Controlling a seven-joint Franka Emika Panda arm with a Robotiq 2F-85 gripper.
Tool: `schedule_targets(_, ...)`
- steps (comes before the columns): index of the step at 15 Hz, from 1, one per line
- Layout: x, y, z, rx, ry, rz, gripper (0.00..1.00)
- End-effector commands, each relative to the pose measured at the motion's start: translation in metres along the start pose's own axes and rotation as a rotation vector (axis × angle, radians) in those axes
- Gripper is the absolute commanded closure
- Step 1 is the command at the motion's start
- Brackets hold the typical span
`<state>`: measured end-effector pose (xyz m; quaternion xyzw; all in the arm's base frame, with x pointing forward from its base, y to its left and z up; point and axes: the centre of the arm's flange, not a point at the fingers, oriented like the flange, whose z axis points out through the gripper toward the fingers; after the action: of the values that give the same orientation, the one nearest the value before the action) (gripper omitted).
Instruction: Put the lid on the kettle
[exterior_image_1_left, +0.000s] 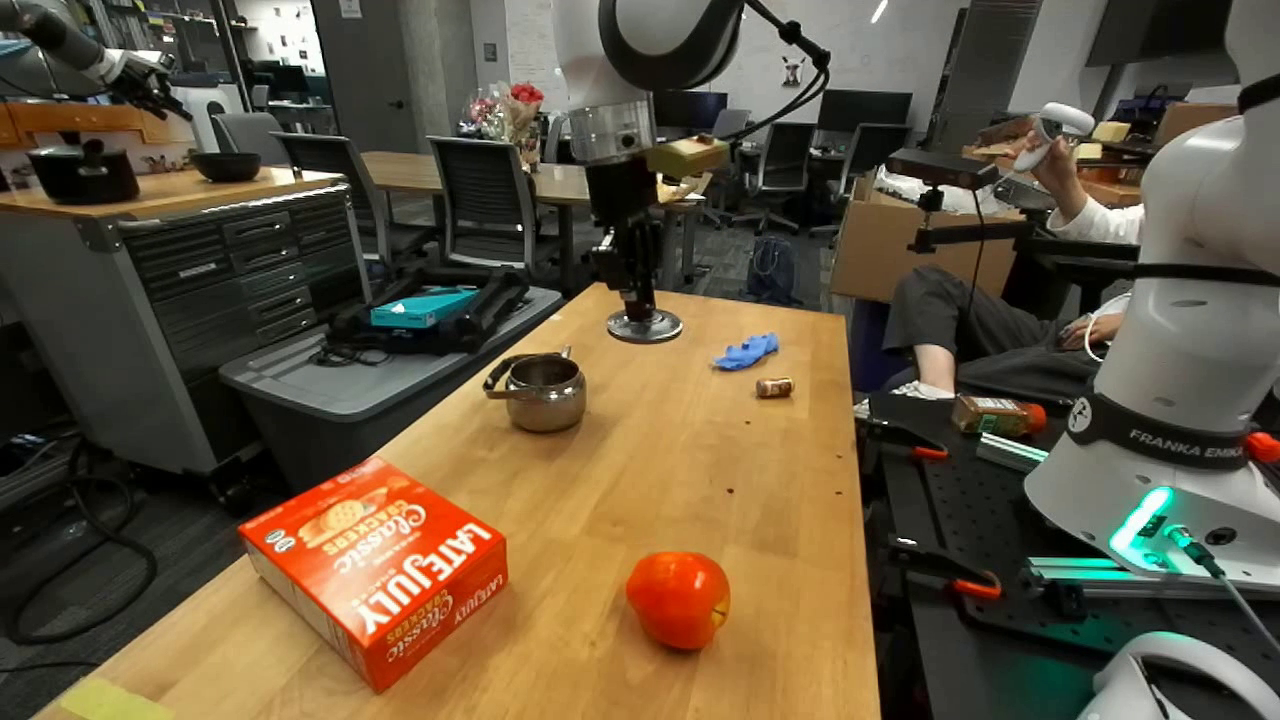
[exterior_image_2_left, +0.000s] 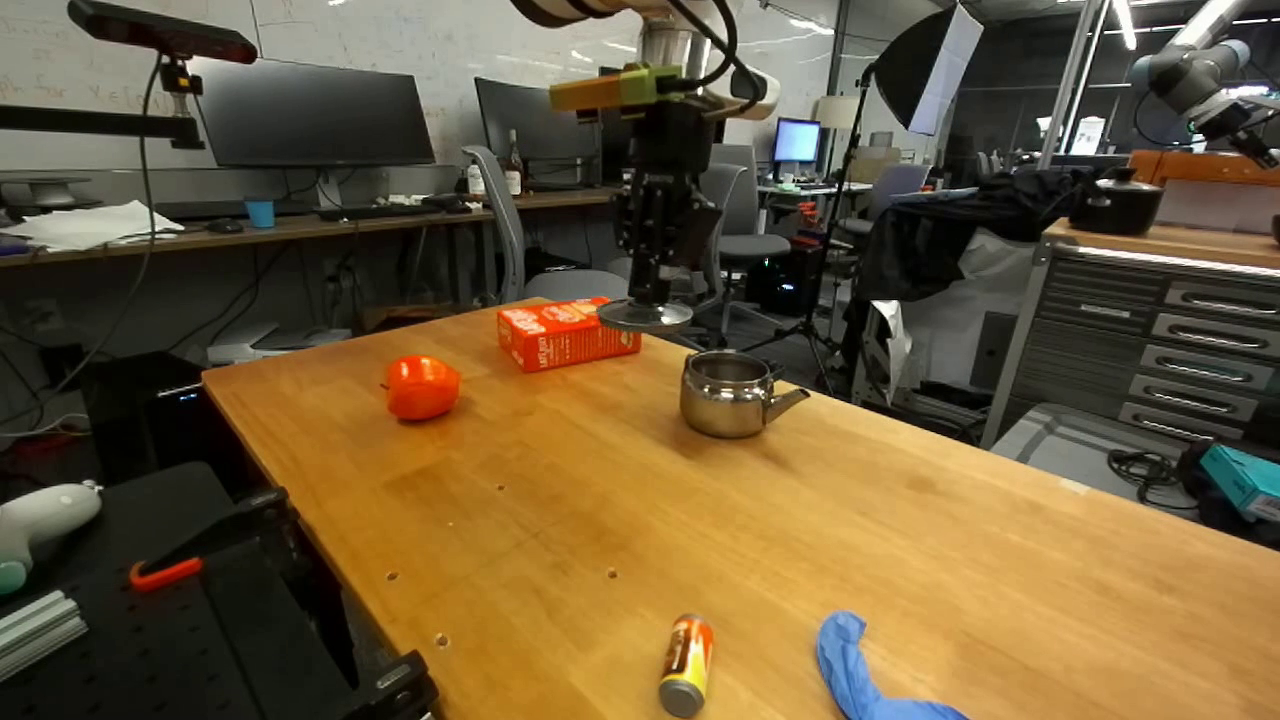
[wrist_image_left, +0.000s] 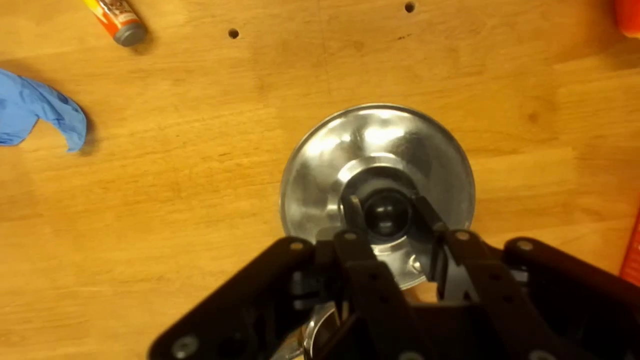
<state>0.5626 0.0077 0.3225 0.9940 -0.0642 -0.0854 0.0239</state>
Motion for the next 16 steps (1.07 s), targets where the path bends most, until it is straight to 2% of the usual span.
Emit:
schedule_targets(1,0.022,-0.012,-0.024,0.056,0.061,0.044,0.93)
schedule_targets(6,0.051,-0.019,-0.036,0.089,0.142,0.099,0.93)
schedule_targets(16,0.128,-0.018,-0.03,0.112,0.164,0.189,0.93)
